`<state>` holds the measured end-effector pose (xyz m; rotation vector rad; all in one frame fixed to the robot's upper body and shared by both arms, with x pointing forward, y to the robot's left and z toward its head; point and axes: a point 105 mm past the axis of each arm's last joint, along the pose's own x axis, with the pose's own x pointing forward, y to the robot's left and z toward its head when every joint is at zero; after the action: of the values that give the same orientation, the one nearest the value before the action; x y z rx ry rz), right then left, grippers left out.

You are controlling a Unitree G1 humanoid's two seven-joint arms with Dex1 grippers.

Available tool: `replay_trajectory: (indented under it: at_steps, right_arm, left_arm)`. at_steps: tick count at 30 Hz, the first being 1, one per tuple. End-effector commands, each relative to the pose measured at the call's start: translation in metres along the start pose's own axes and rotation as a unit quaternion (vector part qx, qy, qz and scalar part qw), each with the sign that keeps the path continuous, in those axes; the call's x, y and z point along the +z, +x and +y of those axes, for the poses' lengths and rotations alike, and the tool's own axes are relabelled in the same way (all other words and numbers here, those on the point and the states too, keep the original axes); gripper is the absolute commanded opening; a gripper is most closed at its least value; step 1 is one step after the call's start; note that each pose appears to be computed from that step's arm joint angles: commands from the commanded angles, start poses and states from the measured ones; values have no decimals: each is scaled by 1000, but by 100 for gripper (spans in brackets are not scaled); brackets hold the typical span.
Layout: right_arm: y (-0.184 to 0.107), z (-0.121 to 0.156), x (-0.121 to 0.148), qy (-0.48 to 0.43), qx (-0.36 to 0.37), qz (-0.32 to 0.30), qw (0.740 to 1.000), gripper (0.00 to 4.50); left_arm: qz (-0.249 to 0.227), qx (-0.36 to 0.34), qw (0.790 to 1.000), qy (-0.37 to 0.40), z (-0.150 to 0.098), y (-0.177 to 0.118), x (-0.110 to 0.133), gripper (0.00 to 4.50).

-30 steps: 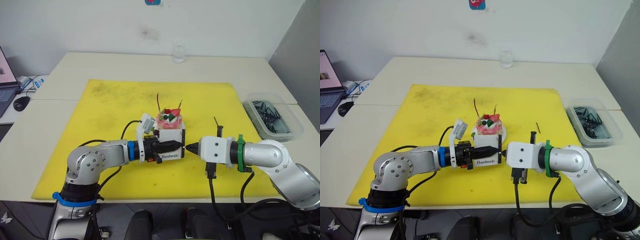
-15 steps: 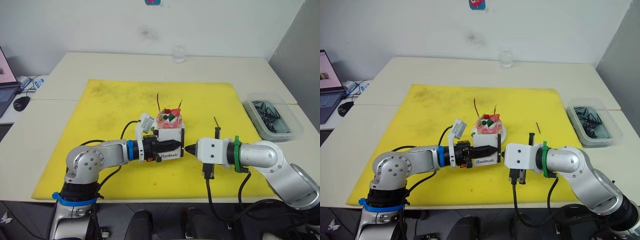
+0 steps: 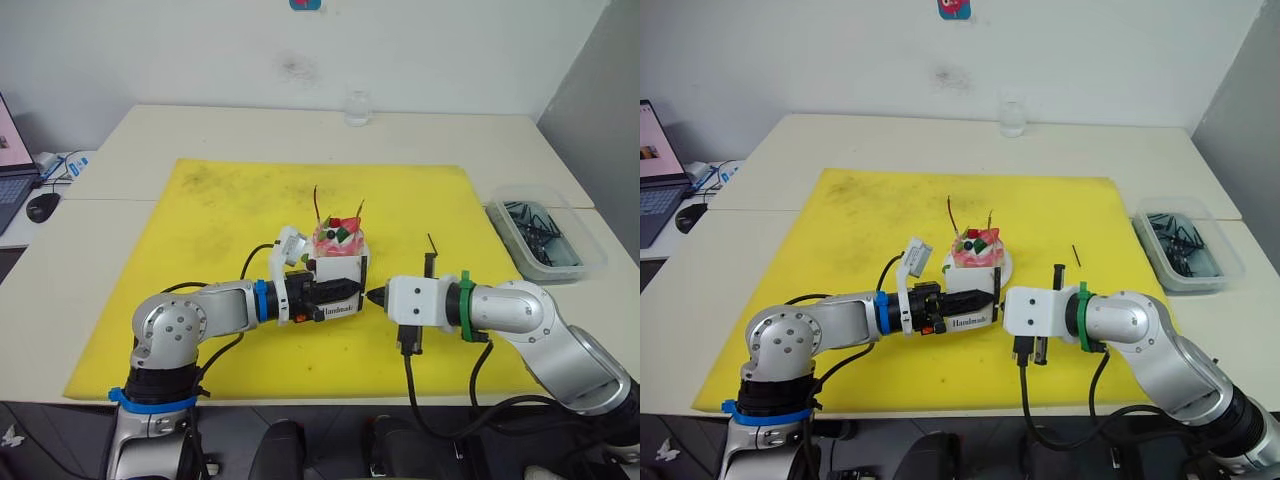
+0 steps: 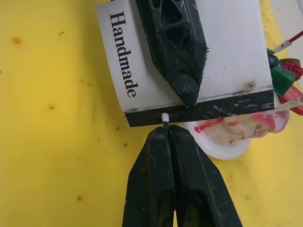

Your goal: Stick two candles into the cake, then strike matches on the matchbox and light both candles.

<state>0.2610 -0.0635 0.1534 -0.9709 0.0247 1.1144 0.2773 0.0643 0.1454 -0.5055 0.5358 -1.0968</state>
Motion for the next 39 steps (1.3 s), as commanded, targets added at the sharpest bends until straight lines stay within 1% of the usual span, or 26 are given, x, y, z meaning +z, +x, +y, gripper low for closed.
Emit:
replay_trajectory:
  at_steps: [1,2,4,5,6,7,8,9,11,14,16,18,20,23,26,27,29,30,33,35,39]
  right_arm:
    - [6,9,8,-17,18,-18,1000,2]
    - [7,18,7,-18,41,-20,999,2]
    - [2,35,4,-25,83,-21,996,2]
    - [-4,39,3,-31,99,-21,994,2]
    - [-10,41,3,-36,110,-21,993,2]
    - [-14,41,3,-38,113,-21,993,2]
    - [-18,37,2,-39,111,-19,993,2]
    - [-20,34,2,-39,108,-18,993,2]
    - [-22,25,3,-32,92,-21,995,2]
    - [-23,17,7,-21,75,-30,996,2]
    - [-23,12,8,-14,63,-33,997,2]
    - [-23,6,11,-8,47,-38,998,2]
    - [-22,1,13,-6,37,-42,998,2]
    - [-22,-9,21,-9,18,-52,998,2]
    - [-17,-23,32,-14,-10,-69,997,2]
    - [-13,-32,39,-17,-27,-79,996,2]
    - [-4,-45,50,-23,-51,-94,994,2]
    - [0,-52,56,-25,-64,-100,993,2]
    - [11,-71,70,-35,-102,-113,988,2]
    - [15,-85,80,-43,-129,-120,983,2]
    - [19,-100,88,-54,-157,-123,978,2]
  left_arm:
    - [-39,-77,996,13,-33,9,18,0]
    - [-63,-78,994,34,-38,8,35,0]
    - [-111,-73,986,101,-51,-2,82,0]
    - [-131,-61,980,136,-56,-15,107,0]
    - [-142,-46,974,170,-60,-29,126,0]
    - [-144,-33,970,193,-63,-41,138,0]
    - [-138,-22,967,211,-65,-51,144,0]
    - [-126,-11,967,222,-64,-58,143,0]
    - [-95,2,968,231,-61,-64,131,0]
    - [-48,0,972,228,-57,-66,104,0]
    - [-12,0,976,218,-51,-67,80,0]
    - [15,14,981,195,-39,-72,55,0]
    - [24,28,984,175,-28,-77,42,0]
    - [37,74,986,146,-3,-91,23,0]
    - [63,126,981,135,26,-107,1,0]
    - [68,141,980,125,36,-111,-9,0]
    - [72,151,980,110,46,-113,-22,0]
    - [76,149,980,108,48,-112,-28,0]
    - [80,136,981,110,47,-107,-34,0]
    - [78,129,982,112,45,-105,-35,0]
    - [75,122,983,114,43,-101,-35,0]
